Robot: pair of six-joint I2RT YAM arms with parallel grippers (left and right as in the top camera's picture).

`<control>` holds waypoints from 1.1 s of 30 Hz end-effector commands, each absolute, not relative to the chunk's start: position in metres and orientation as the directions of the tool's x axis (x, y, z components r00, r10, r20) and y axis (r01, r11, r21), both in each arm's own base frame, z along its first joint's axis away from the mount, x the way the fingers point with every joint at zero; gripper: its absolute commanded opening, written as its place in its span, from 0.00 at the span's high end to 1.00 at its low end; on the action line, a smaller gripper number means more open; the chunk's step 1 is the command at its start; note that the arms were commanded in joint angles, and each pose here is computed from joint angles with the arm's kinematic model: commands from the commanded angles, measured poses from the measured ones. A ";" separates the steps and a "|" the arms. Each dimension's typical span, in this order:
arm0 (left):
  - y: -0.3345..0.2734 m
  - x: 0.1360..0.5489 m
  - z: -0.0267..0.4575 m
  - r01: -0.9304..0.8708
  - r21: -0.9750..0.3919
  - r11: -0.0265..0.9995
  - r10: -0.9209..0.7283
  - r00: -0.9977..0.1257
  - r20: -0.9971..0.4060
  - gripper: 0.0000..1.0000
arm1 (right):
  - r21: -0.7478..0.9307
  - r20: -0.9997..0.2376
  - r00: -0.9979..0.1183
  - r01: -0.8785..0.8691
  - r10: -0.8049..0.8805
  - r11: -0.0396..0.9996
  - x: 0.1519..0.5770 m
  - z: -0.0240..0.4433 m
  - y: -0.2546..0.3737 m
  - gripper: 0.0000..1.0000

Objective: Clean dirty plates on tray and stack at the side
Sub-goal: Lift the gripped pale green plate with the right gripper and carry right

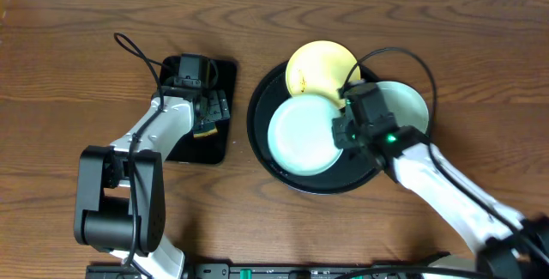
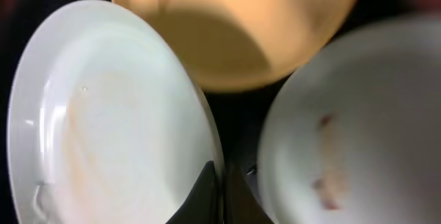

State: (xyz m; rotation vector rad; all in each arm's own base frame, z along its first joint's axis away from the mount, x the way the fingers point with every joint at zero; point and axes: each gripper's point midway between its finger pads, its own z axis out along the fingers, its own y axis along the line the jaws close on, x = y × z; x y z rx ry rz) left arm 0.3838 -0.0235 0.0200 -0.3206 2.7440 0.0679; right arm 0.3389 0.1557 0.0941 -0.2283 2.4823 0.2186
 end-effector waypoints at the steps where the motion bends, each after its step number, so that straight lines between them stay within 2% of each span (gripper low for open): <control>1: -0.020 0.386 0.019 -0.237 0.017 0.971 -0.214 -0.902 -0.376 0.07 | -0.020 -0.720 -0.682 -0.164 -0.128 0.986 0.356 0.139 0.133 0.99; 6: -0.020 0.386 0.019 -0.237 0.017 0.971 -0.214 -0.902 -0.376 0.07 | -0.167 -0.804 -0.550 -0.160 -0.229 0.973 0.365 0.183 0.117 0.99; 11: -0.020 0.386 0.019 -0.237 0.017 0.971 -0.214 -0.902 -0.376 0.07 | -0.286 -0.811 -0.482 -0.167 -0.332 0.943 0.372 0.199 0.114 0.99; 21: -0.020 0.386 0.019 -0.237 0.017 0.971 -0.214 -0.902 -0.376 0.07 | -0.594 -0.721 -0.342 -0.143 -0.603 0.792 0.363 0.232 0.137 0.99; 26: -0.020 0.386 0.019 -0.237 0.017 0.971 -0.214 -0.902 -0.376 0.07 | -0.745 -0.600 -0.246 -0.175 -0.761 0.644 0.345 0.244 0.171 0.99; 29: -0.020 0.386 0.019 -0.237 0.017 0.971 -0.214 -0.902 -0.376 0.07 | -0.780 -0.552 -0.227 -0.201 -0.803 0.593 0.341 0.239 0.181 0.99; 33: -0.020 0.386 0.019 -0.237 0.017 0.971 -0.214 -0.902 -0.376 0.07 | -0.786 -0.537 -0.224 -0.219 -0.813 0.579 0.340 0.232 0.187 0.99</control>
